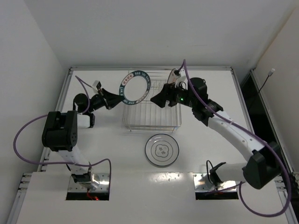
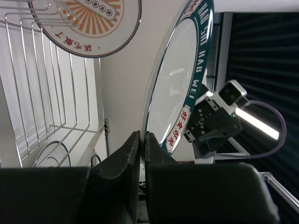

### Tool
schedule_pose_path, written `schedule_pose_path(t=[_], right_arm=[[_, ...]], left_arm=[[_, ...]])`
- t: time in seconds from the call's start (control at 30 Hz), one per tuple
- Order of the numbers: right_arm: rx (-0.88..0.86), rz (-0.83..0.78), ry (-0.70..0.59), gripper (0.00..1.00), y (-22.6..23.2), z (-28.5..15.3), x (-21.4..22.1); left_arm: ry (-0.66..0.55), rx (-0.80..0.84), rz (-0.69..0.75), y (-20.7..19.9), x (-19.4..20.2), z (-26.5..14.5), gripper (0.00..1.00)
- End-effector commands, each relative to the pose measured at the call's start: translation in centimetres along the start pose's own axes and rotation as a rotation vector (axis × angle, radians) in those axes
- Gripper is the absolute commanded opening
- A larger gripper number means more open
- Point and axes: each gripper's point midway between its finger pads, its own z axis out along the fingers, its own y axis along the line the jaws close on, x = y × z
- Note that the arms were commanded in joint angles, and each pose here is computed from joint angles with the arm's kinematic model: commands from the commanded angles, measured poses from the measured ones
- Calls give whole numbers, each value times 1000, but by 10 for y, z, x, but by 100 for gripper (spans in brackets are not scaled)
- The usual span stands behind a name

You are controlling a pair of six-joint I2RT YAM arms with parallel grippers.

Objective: Load the plates into the dish rack

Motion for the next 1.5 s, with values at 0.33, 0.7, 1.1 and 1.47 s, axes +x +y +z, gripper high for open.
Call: schedule_pose_path(t=[0.33,0.7,1.1,1.47], right_arm=[[-178,133,-123,59,-2,30,-28],[324,127,-205,0,-76,-3,-62],[1063,-141,-98,0,-175,-12,-89],[1170,-250,-5,0,-210,26,-84]], left_arm=[[224,420,603,-90,95,9,0],[202,398,618,-89,80,3,100],[58,324,534,-73,29,-14,100],[34,323,528,-72,22,-17,100]])
